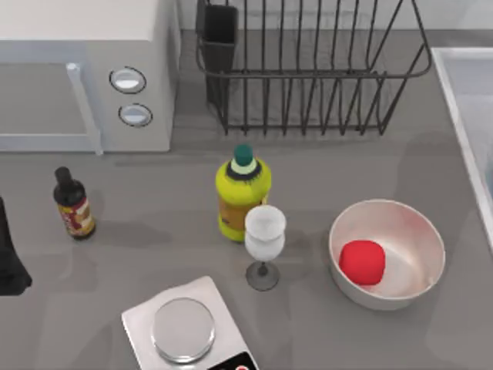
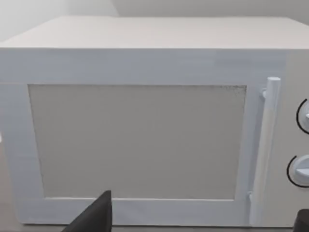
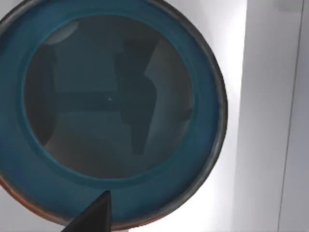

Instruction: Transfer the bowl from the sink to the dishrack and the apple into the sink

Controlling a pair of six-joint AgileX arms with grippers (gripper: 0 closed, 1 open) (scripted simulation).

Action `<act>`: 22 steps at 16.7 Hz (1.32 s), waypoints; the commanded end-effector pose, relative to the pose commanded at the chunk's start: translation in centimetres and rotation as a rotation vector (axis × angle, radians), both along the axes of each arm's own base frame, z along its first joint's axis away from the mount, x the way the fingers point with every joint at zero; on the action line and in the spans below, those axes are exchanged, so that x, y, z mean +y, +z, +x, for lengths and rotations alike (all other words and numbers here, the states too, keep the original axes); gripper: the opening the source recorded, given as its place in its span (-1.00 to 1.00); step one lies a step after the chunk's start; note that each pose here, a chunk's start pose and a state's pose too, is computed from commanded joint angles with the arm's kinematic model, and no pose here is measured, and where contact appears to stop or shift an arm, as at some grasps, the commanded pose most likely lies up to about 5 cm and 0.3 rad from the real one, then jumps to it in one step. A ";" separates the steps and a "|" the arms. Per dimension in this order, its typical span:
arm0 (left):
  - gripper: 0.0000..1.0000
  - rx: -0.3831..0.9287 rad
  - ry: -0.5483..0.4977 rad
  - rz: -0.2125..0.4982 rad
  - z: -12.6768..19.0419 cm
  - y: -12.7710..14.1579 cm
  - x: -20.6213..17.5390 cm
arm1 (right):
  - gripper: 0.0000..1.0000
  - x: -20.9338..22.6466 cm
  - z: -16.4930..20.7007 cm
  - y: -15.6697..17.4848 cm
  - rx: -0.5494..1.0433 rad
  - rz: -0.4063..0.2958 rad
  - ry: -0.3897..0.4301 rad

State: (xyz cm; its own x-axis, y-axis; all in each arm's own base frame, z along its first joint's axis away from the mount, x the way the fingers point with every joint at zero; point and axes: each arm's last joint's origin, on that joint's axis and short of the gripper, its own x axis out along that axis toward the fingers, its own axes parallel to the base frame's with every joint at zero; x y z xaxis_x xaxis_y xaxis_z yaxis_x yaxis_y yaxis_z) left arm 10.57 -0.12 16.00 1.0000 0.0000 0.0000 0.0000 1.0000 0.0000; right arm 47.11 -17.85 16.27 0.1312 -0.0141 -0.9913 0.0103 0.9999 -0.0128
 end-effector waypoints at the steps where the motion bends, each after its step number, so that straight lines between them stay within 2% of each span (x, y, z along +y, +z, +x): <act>1: 1.00 0.000 0.000 0.000 0.0 0.0 0.0 | 1.00 -0.3 0.2 -0.7 0.016 0.006 0.000; 9: 1.00 0.000 0.000 0.000 0.0 0.0 0.0 | 1.00 -0.4 0.5 -1.7 0.034 0.013 0.004; 11: 1.00 0.000 0.000 0.000 0.0 0.0 0.0 | 1.00 -0.5 0.7 -3.2 0.036 0.015 -0.001; 17: 1.00 0.000 0.000 0.000 0.0 0.0 0.0 | 1.00 -0.6 1.4 -10.7 0.028 0.012 0.000; 22: 1.00 0.000 0.000 0.000 0.0 0.0 0.0 | 1.00 -0.6 1.4 -11.4 0.032 0.013 0.000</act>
State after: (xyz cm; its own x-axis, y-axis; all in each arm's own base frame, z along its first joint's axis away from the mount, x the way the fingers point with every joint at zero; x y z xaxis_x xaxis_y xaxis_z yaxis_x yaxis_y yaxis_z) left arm 10.57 -0.12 16.00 1.0000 0.0000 0.0000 0.0000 1.0000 0.0000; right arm 48.47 -18.45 4.84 0.0998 -0.0013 -0.9950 0.0100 0.9999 -0.0003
